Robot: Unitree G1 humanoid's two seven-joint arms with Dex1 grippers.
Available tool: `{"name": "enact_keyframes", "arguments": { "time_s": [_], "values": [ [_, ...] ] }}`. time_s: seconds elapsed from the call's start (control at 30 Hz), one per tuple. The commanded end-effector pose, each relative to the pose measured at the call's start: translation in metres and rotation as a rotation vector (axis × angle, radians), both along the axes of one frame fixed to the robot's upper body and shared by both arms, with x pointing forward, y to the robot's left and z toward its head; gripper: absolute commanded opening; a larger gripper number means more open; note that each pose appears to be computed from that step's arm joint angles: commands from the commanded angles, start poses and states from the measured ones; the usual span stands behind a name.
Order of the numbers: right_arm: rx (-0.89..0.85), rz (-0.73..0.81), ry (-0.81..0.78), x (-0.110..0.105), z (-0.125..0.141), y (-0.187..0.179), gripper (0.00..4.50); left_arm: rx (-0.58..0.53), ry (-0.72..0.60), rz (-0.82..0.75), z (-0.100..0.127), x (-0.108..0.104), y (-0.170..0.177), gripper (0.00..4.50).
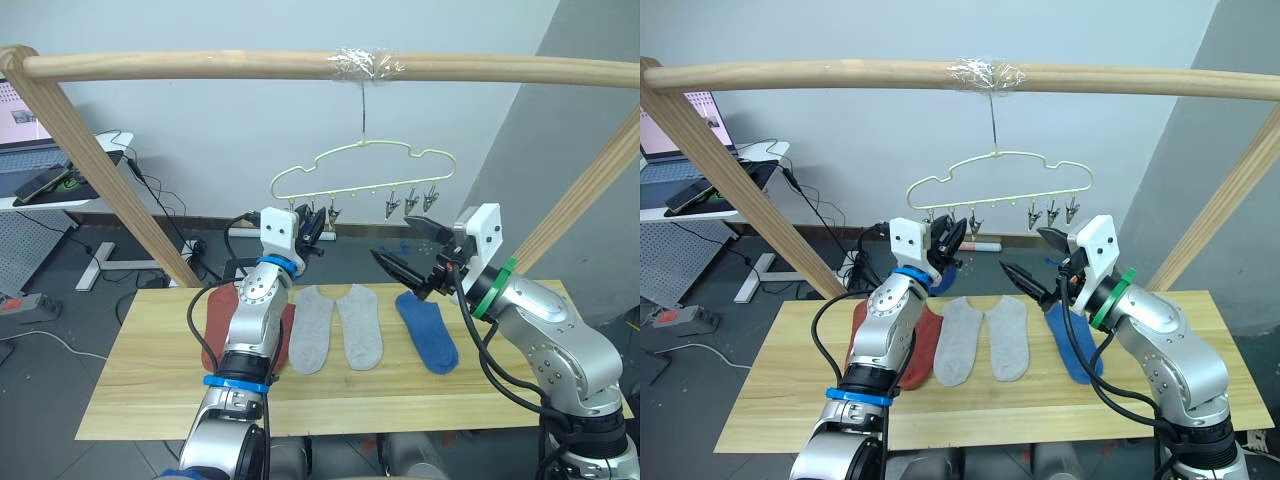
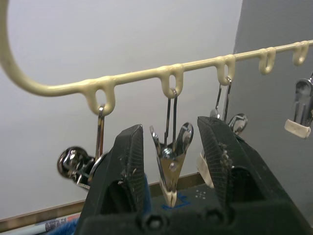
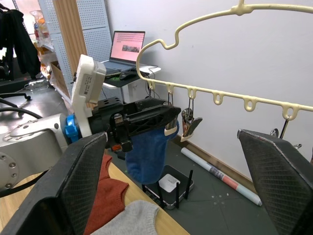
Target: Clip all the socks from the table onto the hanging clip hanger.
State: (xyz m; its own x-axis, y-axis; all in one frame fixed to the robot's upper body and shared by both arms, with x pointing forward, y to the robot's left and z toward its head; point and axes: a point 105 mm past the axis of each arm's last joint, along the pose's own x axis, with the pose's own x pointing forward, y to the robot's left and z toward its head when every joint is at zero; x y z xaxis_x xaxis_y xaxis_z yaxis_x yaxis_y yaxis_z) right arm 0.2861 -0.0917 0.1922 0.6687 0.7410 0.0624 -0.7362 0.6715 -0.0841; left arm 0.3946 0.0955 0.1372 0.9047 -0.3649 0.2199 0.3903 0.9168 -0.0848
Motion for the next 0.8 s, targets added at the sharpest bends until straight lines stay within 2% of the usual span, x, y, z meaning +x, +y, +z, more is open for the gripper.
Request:
{"name": "enact_keyframes", "arguments": {
  "time_s": [0.03,0.53,0.63,0.73,0.8],
  "values": [
    [0.015,0.011,-0.056,-0.004,0.0159,0.0014,4.5,-0.002,-0.061,0.009,0.0162,0.0037,-0.0005,1.93],
    [0.023,0.011,-0.051,-0.0044,0.0171,0.0021,4.5,0.012,-0.062,0.002,0.0154,0.0065,-0.0004,1.93],
    [0.027,0.008,-0.046,-0.0038,0.0163,0.0014,4.5,0.004,-0.065,-0.004,0.0163,0.0062,-0.0004,1.37],
    [0.033,0.006,-0.04,-0.0033,0.0154,0.0008,4.5,0.006,-0.071,-0.009,0.0179,0.0058,-0.0007,0.57],
    [0.035,0.006,-0.036,-0.0029,0.0145,0.0009,4.5,0.011,-0.076,-0.014,0.0185,0.0055,-0.0012,0.27]
  ]
}}
